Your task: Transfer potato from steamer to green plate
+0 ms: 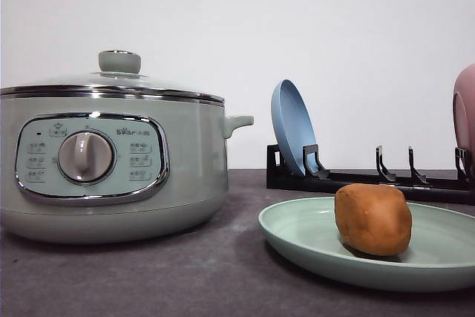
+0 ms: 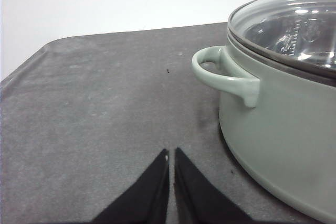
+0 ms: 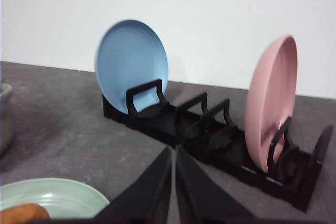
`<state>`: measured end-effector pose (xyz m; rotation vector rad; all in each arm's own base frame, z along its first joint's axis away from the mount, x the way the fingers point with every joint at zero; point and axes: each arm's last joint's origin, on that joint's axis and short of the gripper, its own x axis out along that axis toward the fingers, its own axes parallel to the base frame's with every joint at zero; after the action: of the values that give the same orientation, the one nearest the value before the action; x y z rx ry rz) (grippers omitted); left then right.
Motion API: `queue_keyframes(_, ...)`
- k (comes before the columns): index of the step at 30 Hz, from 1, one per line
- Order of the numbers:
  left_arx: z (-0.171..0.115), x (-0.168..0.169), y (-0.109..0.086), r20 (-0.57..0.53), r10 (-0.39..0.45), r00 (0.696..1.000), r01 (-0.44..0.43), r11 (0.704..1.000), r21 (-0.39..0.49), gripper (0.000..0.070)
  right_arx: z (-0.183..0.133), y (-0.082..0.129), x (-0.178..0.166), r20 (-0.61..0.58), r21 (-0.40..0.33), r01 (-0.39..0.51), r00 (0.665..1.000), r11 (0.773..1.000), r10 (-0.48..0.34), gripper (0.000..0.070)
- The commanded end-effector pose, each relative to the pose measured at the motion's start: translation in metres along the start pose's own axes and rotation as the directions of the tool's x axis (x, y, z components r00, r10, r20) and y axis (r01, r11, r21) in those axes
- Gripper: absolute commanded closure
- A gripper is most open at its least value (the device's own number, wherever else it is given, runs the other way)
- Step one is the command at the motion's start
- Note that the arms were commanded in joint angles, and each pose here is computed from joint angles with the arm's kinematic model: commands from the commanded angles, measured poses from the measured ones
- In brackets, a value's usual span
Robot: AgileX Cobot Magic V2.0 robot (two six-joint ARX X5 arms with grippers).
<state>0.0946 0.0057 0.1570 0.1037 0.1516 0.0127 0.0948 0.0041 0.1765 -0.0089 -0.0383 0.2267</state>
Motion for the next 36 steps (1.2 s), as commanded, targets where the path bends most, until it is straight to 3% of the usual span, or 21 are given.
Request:
queue_keyframes(1,-0.007,0.002,0.0,-0.027,0.001,1.0,-0.001,1.0,-0.005,0.069,-0.004,0.0,0.001,-0.009,0.01,0.005,1.0,1.0,-0.005,0.07)
queue_keyframes(10,-0.007,0.002,0.0,-0.027,0.001,1.0,-0.001,1.0,-0.005,0.0691,-0.026,0.0,-0.001,-0.192,0.069,0.01,0.981,0.998,0.004,0.07)
queue_keyframes(36,-0.007,0.002,0.0,-0.027,0.001,1.0,-0.001,1.0,-0.005,0.069,-0.024,0.0,0.0,-0.181,0.077,0.008,0.984,0.997,0.006,0.07)
